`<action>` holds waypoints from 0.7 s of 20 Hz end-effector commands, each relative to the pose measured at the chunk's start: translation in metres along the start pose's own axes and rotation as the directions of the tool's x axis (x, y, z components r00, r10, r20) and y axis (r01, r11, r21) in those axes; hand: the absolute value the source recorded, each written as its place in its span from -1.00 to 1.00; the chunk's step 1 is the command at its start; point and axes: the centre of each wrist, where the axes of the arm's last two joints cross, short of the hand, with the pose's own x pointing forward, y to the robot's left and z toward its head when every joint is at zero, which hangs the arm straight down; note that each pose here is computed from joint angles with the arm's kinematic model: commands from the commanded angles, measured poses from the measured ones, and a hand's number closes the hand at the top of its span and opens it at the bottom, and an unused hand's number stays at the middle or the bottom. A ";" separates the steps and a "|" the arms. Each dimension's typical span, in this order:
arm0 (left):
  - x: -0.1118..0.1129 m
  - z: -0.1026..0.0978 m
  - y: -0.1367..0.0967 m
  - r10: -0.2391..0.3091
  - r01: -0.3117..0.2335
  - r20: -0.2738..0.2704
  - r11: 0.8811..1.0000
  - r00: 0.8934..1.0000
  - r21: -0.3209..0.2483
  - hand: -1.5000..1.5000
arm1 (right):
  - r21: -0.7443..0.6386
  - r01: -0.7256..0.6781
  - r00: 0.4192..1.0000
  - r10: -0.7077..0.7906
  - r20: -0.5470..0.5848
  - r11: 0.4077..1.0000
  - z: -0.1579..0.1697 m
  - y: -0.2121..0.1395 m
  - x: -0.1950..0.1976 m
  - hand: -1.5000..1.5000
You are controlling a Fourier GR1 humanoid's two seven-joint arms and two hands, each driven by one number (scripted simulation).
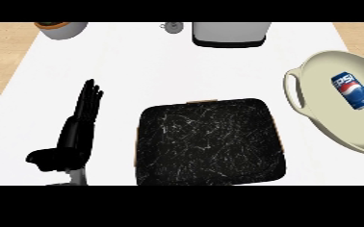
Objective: Pick the can from the tray and place it in the pot
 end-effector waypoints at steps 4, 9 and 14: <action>0.002 -0.002 -0.002 0.011 -0.011 0.001 1.000 1.000 0.002 0.00 | -0.059 0.076 0.995 -0.072 0.063 0.995 -0.009 -0.079 -0.022 -1.00; 0.007 0.012 -0.007 0.011 -0.011 0.015 1.000 1.000 -0.001 0.00 | -0.055 0.069 0.995 -0.065 0.073 0.996 0.005 -0.090 -0.043 -1.00; 0.005 -0.002 -0.024 0.026 -0.026 -0.006 1.000 1.000 -0.007 0.00 | -0.094 0.052 0.997 -0.048 0.053 0.994 0.004 -0.112 -0.046 -1.00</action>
